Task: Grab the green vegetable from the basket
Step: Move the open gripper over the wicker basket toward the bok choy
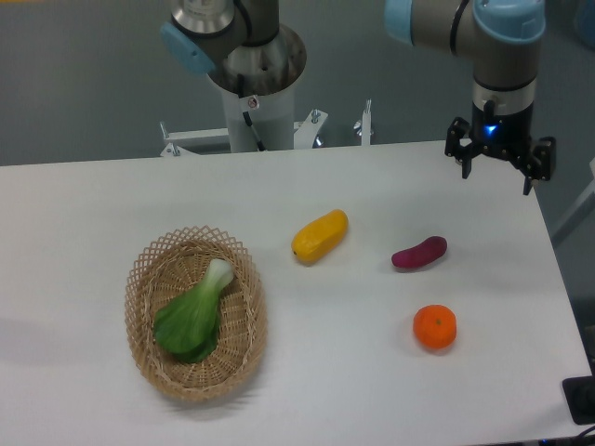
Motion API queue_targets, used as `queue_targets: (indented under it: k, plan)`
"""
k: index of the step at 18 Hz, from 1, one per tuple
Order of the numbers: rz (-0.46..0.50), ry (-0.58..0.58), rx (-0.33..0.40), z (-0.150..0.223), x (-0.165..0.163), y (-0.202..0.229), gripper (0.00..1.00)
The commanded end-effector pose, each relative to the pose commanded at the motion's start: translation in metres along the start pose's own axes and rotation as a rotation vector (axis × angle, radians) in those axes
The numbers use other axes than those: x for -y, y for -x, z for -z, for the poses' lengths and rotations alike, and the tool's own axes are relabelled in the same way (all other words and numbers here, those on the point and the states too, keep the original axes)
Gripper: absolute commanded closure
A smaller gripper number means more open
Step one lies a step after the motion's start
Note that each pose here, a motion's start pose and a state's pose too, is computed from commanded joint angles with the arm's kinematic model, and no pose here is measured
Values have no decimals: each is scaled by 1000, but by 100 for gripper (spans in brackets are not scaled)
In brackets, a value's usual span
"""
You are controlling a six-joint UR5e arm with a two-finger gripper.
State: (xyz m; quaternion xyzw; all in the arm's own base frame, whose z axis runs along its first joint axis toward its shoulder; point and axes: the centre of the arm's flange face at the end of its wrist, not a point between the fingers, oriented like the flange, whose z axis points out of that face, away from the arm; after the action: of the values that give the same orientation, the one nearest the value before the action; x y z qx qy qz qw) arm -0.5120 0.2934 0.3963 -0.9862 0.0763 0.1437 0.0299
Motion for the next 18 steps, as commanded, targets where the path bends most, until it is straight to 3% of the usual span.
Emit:
queue_targets:
  k: [8,13,15,18]
  plan:
    - [-19,-15,-14,-2,14,-12,0]
    - [309,-138,-41,-2,41,-28,0]
    - [360,-149,-66,-4,59,-42,0]
    - [417,-156,-103,-5,111,-71,0]
